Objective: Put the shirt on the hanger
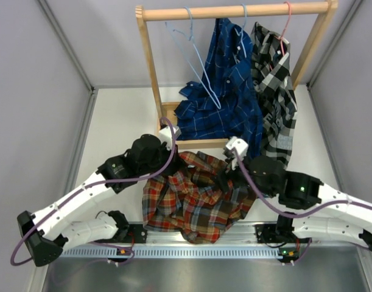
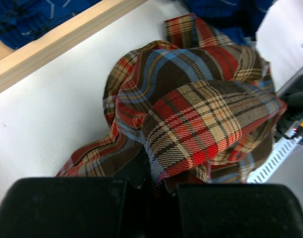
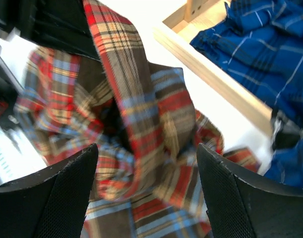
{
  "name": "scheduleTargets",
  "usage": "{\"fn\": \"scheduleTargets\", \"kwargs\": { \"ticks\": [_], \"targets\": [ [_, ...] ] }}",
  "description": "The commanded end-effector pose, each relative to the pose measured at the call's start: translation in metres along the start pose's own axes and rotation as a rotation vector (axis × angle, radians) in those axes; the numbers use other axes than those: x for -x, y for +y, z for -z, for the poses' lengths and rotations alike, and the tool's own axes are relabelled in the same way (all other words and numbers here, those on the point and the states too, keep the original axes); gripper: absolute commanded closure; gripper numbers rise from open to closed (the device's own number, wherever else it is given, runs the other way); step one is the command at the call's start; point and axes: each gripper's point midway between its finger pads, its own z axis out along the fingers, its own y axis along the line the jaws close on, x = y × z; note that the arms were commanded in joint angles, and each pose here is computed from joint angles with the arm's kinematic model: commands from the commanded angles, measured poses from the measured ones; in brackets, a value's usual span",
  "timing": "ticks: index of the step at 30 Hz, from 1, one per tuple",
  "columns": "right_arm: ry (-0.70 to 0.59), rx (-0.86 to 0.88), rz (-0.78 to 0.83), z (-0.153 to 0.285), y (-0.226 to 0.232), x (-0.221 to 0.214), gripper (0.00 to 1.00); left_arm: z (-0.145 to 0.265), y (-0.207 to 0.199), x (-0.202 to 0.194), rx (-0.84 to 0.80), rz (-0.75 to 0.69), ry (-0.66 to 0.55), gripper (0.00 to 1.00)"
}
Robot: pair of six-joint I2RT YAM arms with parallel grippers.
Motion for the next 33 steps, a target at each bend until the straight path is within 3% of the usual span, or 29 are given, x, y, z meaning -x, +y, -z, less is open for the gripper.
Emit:
{"fn": "scheduleTargets", "kwargs": {
  "ticks": [1, 8, 10, 11, 12, 13, 15, 16, 19, 21, 25, 29, 33],
  "targets": [
    [-0.027, 0.043, 0.187, -0.021, 0.011, 0.027, 0.23, 0.011, -0.026, 0.020, -0.127, 0.011, -0.071, 1.00],
    [0.029, 0.032, 0.340, -0.071, 0.019, 0.027, 0.31, 0.016, -0.032, 0.016, -0.166, 0.005, -0.067, 1.00],
    [0.052, 0.025, 0.356, -0.084, 0.019, 0.021, 0.39, 0.018, -0.032, 0.017, -0.169, 0.003, -0.067, 1.00],
    [0.051, 0.011, 0.349, -0.088, 0.013, 0.022, 0.84, 0.018, -0.031, 0.017, -0.164, 0.001, -0.070, 1.00],
    [0.042, -0.002, 0.332, -0.091, 0.011, 0.024, 1.00, 0.021, -0.028, 0.022, -0.140, 0.000, -0.086, 1.00],
    [0.037, -0.051, 0.316, -0.091, 0.001, 0.027, 1.00, 0.022, -0.022, 0.025, -0.101, 0.005, -0.098, 0.93],
    [0.034, -0.131, 0.257, -0.086, -0.019, 0.029, 1.00, 0.029, 0.002, 0.028, 0.043, 0.038, -0.112, 0.16],
    [0.037, -0.162, 0.233, -0.082, -0.028, 0.029, 1.00, 0.039, 0.026, 0.035, 0.175, 0.053, -0.167, 0.02],
    [0.067, -0.239, 0.112, -0.069, -0.065, 0.021, 1.00, 0.068, 0.067, 0.032, 0.399, 0.138, -0.240, 0.02],
    [0.049, -0.244, 0.030, -0.060, -0.081, 0.021, 1.00, 0.075, 0.075, 0.021, 0.436, 0.224, -0.251, 0.02],
    [0.031, -0.236, 0.009, -0.046, -0.090, 0.022, 1.00, 0.057, 0.073, -0.030, 0.384, 0.373, -0.173, 0.02],
    [0.043, -0.240, 0.012, -0.041, -0.097, 0.024, 1.00, 0.032, 0.077, -0.095, 0.384, 0.487, -0.016, 0.03],
    [0.065, -0.256, 0.003, -0.044, -0.105, 0.022, 1.00, 0.034, 0.050, -0.112, 0.193, 0.525, 0.015, 0.06]
  ]
}}
